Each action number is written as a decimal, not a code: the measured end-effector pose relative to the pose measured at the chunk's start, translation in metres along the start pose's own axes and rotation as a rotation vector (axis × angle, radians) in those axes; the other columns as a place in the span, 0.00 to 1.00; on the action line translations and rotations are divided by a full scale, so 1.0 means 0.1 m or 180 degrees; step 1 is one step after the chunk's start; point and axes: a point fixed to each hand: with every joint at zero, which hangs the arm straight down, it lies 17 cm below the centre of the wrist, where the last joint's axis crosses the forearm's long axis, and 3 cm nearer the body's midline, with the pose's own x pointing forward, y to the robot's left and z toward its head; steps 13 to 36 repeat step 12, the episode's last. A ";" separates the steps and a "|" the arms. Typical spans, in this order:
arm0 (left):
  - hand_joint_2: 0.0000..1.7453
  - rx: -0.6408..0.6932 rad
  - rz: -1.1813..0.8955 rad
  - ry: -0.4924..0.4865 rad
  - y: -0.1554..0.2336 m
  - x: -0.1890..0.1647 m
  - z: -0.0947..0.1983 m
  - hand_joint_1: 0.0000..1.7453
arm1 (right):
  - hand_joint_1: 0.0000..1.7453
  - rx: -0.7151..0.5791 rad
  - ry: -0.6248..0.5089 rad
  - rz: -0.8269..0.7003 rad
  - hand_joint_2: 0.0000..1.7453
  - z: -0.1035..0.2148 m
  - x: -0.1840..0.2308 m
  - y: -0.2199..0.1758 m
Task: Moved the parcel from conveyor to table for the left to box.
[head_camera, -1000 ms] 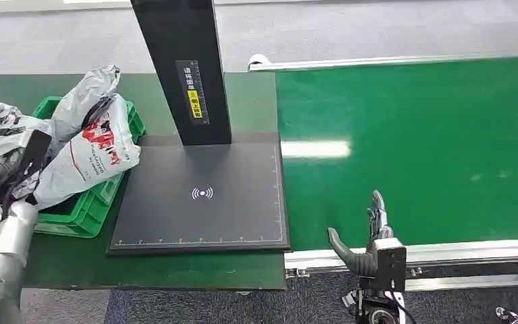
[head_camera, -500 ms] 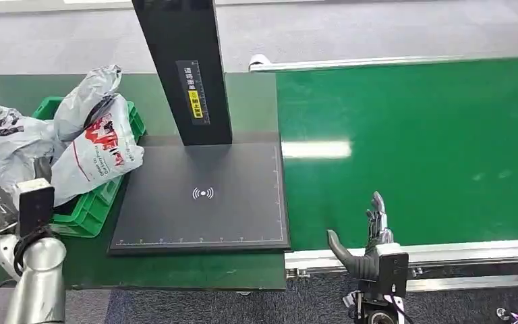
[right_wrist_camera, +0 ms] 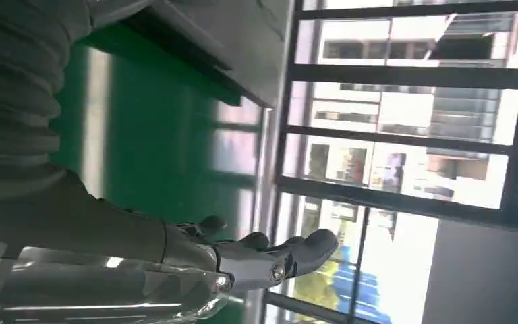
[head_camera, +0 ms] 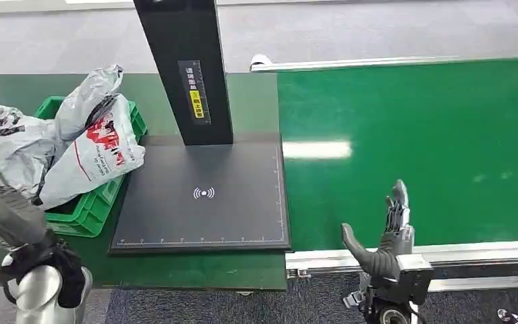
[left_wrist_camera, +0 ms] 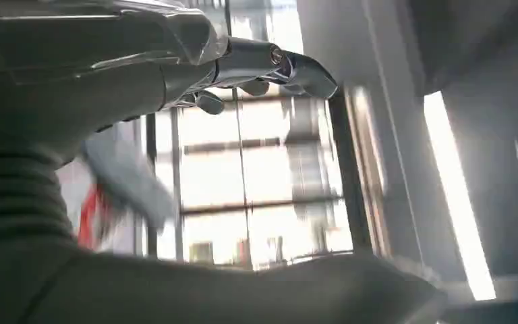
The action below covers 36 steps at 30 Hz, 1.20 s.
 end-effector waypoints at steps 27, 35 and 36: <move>1.00 -0.0091 0.0162 0.0008 -0.10 0.07 0.06 0.00 | 0.00 -0.0048 -0.0345 -0.0029 1.00 -0.16 0.44 -0.11; 1.00 -0.0091 0.0162 0.0008 -0.10 0.07 0.06 0.00 | 0.00 -0.0048 -0.0345 -0.0029 1.00 -0.16 0.44 -0.11; 1.00 -0.0091 0.0162 0.0008 -0.10 0.07 0.06 0.00 | 0.00 -0.0048 -0.0345 -0.0029 1.00 -0.16 0.44 -0.11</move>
